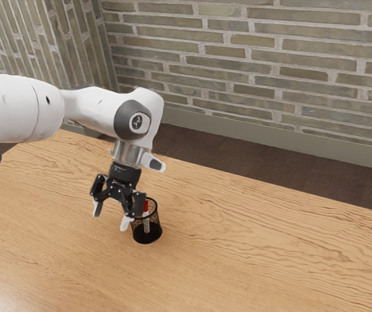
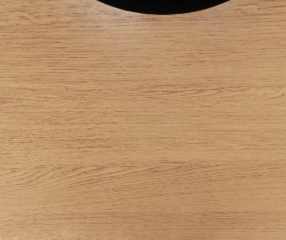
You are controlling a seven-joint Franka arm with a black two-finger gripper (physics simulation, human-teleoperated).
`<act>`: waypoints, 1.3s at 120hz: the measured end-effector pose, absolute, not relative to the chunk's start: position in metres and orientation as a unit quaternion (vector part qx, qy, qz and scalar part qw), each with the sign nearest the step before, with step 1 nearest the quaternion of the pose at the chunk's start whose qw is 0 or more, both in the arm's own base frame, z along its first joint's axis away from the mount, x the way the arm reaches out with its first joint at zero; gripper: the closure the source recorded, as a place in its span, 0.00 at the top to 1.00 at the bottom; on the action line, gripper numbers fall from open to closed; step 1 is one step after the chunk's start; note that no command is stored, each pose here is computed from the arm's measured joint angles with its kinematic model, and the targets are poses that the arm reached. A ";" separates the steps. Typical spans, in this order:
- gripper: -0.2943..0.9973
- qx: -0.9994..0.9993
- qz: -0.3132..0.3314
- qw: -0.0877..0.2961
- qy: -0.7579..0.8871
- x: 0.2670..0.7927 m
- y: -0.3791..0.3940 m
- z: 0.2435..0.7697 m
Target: Take the marker out of the pen holder and place it to the left of the pen holder.
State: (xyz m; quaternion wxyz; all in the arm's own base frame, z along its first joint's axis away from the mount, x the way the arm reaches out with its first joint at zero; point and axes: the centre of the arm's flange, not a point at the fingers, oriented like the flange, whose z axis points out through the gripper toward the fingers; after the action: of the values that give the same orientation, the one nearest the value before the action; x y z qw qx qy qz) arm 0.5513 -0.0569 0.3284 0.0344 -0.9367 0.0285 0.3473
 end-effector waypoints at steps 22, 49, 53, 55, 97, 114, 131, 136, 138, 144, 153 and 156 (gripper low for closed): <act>0.77 -0.941 0.337 -0.002 -0.021 0.567 -0.027 0.333; 0.77 -0.956 0.293 0.006 -0.014 0.598 -0.066 0.355; 0.77 -0.956 0.294 0.010 -0.013 0.605 -0.074 0.347; 0.77 -0.956 0.294 0.011 -0.013 0.607 -0.077 0.343; 0.73 -0.955 0.286 0.062 -0.041 0.630 -0.086 0.321; 0.65 -0.957 0.281 0.058 -0.042 0.632 -0.106 0.323; 0.56 -0.956 0.280 0.061 -0.058 0.633 -0.105 0.322; 0.53 -0.956 0.280 0.062 -0.063 0.634 -0.103 0.322; 0.52 -0.956 0.280 0.063 -0.065 0.634 -0.102 0.322; 0.49 -0.955 0.279 0.065 -0.070 0.634 -0.101 0.322; 0.45 -0.955 0.278 0.069 -0.077 0.635 -0.098 0.323; 0.43 -0.955 0.278 0.070 -0.079 0.635 -0.097 0.323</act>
State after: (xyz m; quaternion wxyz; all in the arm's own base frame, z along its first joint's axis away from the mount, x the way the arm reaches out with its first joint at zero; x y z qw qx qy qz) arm 0.6346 -0.0974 0.3231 0.0698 -0.9548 -0.0789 0.2779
